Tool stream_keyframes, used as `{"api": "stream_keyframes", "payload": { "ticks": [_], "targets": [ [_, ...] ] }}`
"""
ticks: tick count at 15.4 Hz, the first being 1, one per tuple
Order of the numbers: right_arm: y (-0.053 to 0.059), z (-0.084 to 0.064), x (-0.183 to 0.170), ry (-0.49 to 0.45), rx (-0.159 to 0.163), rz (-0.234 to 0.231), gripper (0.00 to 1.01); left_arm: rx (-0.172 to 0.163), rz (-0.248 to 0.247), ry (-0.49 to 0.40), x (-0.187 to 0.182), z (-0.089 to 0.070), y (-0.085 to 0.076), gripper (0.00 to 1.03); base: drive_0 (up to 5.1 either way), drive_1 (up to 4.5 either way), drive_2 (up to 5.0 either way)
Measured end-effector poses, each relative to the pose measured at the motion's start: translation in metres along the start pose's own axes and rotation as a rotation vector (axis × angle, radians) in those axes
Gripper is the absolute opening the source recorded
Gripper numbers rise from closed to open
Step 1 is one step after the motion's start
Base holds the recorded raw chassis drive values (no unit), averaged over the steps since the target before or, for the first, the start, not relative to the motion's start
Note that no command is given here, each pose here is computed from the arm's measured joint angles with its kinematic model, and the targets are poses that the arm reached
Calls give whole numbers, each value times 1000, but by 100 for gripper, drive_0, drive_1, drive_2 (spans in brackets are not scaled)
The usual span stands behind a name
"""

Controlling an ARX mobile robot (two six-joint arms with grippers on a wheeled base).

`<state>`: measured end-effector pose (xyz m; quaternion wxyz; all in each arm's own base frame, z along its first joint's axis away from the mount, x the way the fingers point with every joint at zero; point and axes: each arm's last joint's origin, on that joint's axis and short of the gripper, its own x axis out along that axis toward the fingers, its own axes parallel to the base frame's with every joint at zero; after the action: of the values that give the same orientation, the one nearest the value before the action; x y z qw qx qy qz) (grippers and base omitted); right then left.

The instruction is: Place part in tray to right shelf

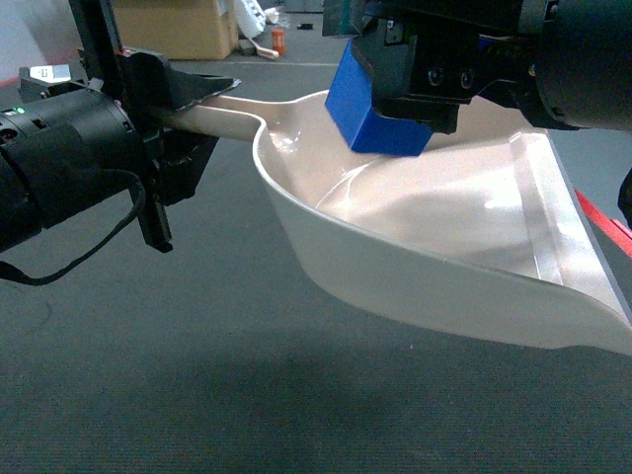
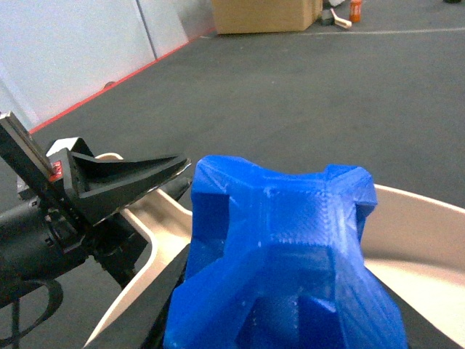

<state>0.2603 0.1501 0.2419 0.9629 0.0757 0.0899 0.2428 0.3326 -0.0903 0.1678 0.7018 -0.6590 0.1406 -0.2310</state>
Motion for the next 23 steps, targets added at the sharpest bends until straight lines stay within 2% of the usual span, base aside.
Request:
{"api": "stream_keyframes", "payload": {
  "ticks": [1,3,4,6,8,10,12,16,20,21,22,23],
  "targets": [
    [0,5,-3,-22,5,-2,69,2,1,0,0,0,0,14,0,0,0],
    [-11,31,-24,-117,2,-49,95,9,2,0,0,0,0,14,0,0,0],
    [-17,40,-35,-161,-4,-81,100,10,2,1,0,0,0,14,0,0,0],
    [-34,49,-63,-207,-48,-168,98,10,3,0,0,0,0,14,0,0,0],
    [-53,50,-91,-233,-130,-268,98,11,2,0,0,0,0,14,0,0,0],
    [-64,45,-119,-270,-220,-304,98,10,2,1,0,0,0,14,0,0,0],
    [-62,49,-123,-295,-258,-301,98,11,1,-1,0,0,0,14,0,0,0],
    [-63,46,-120,-271,-270,-297,98,10,2,-1,0,0,0,14,0,0,0],
    [-63,45,-120,-257,-263,-307,97,11,2,0,0,0,0,14,0,0,0],
    [-63,39,-125,-188,-214,-413,85,11,1,0,0,0,0,14,0,0,0],
    [-65,30,-130,-187,-193,-464,76,10,2,1,0,0,0,14,0,0,0],
    [-69,19,-136,-188,-183,-484,67,10,3,0,0,0,0,14,0,0,0]
  ]
}}
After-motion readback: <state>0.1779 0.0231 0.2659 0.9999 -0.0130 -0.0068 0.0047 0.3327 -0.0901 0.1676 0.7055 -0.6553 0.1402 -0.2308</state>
